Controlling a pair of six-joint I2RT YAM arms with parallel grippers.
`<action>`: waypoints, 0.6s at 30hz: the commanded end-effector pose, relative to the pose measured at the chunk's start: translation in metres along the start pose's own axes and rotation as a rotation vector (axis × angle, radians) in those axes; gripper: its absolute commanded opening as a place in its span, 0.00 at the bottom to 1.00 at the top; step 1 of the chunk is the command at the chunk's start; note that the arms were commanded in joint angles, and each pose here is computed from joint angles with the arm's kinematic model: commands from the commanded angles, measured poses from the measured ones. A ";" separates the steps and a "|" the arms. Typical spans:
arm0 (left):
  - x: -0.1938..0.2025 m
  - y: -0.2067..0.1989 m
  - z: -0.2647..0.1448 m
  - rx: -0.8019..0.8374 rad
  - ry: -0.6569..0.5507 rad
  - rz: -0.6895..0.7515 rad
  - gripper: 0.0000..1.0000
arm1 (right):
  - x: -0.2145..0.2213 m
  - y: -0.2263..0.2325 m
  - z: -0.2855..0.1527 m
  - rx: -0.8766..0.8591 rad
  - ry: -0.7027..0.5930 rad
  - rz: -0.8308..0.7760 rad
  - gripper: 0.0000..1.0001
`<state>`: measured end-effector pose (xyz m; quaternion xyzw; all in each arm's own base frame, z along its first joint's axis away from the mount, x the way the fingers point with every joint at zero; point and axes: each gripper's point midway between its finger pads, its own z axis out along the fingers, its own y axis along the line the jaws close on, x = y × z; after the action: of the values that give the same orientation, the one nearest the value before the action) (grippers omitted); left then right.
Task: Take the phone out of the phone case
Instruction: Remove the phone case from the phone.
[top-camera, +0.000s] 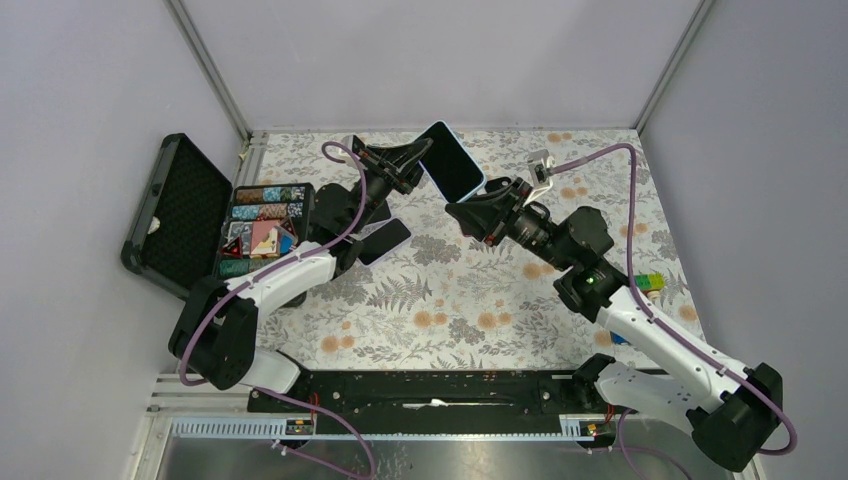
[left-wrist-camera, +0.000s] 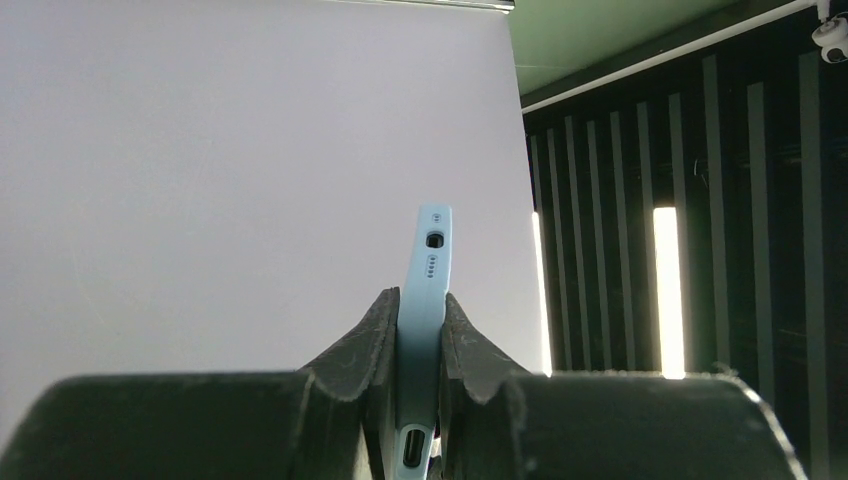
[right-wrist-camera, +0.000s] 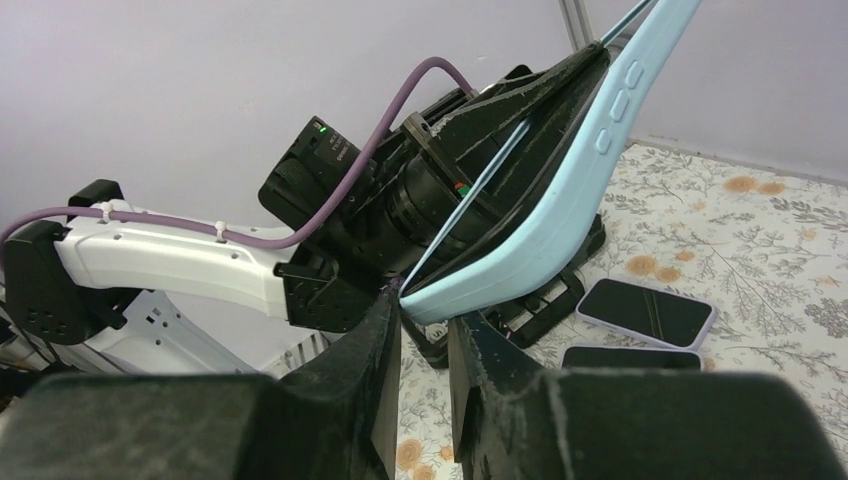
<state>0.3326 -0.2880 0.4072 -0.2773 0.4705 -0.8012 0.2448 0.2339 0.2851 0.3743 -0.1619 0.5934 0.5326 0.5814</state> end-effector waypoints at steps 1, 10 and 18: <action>0.033 -0.083 -0.011 0.236 0.109 -0.054 0.00 | 0.037 -0.060 -0.010 0.245 0.119 -0.062 0.04; 0.033 -0.084 -0.013 0.236 0.111 -0.057 0.00 | 0.047 -0.097 -0.016 0.428 0.114 -0.037 0.04; 0.029 -0.080 -0.009 0.216 0.093 -0.048 0.00 | 0.052 -0.127 -0.035 0.584 0.173 -0.155 0.06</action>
<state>0.3425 -0.2846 0.3985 -0.3057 0.4753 -0.7889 0.2416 0.2801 0.2613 0.3235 -0.0918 0.6810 0.4095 0.6001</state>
